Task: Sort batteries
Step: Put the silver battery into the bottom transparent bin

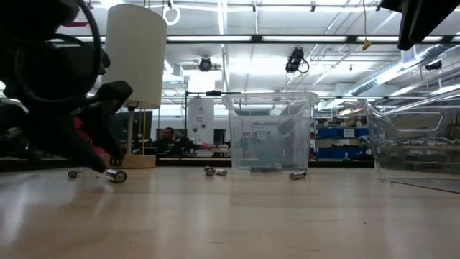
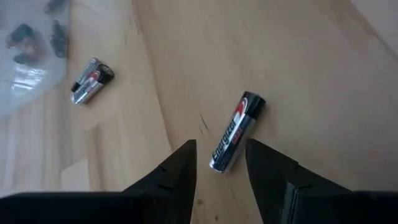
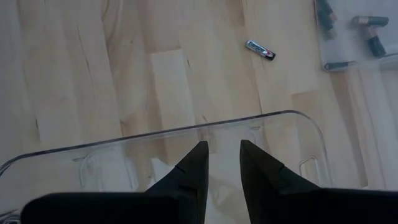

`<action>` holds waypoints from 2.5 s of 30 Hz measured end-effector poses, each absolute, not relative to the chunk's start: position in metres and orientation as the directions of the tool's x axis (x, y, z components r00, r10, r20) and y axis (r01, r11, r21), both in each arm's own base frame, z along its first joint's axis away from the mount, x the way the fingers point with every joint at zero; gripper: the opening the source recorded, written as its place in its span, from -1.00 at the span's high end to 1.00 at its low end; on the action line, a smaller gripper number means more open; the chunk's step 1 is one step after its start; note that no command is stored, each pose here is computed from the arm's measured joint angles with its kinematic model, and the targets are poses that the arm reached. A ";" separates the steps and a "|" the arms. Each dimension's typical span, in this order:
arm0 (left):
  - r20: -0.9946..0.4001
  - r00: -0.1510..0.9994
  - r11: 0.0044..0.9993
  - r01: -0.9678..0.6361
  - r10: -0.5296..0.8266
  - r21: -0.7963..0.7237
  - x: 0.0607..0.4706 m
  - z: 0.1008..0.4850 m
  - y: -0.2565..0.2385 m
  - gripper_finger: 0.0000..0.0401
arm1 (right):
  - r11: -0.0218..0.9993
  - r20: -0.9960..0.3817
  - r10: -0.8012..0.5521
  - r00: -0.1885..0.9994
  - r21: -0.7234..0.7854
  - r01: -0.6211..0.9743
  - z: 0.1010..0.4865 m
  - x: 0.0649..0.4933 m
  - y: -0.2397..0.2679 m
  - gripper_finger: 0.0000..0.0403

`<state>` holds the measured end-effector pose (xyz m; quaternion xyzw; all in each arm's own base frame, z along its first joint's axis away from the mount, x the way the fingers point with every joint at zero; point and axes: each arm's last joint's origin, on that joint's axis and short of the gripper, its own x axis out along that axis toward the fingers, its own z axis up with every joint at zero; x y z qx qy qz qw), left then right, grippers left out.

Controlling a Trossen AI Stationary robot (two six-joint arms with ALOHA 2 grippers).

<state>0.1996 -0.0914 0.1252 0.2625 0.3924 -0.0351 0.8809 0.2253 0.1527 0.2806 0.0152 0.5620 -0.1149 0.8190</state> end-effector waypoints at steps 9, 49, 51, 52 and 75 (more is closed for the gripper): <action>-0.743 0.663 0.864 0.318 0.091 0.390 0.204 0.124 -0.082 0.30 | 0.973 -0.924 -0.171 0.342 -0.104 0.205 0.281 0.225 0.153 0.62; -0.784 0.621 0.899 0.354 -0.019 0.258 0.212 0.123 -0.062 0.36 | 0.973 -0.923 -0.174 0.344 -0.107 0.205 0.281 0.225 0.153 0.62; -0.784 0.621 0.899 0.354 -0.019 0.258 0.212 0.123 -0.062 0.38 | 0.973 -0.923 -0.174 0.344 -0.107 0.205 0.281 0.225 0.153 0.62; -0.784 0.621 0.899 0.354 -0.020 0.258 0.212 0.123 -0.062 0.38 | 0.973 -0.923 -0.174 0.344 -0.107 0.205 0.281 0.225 0.153 0.62; -0.783 0.622 0.901 0.354 -0.026 0.251 0.212 0.123 -0.062 0.81 | 0.973 -0.922 -0.174 0.345 -0.108 0.202 0.281 0.225 0.153 0.62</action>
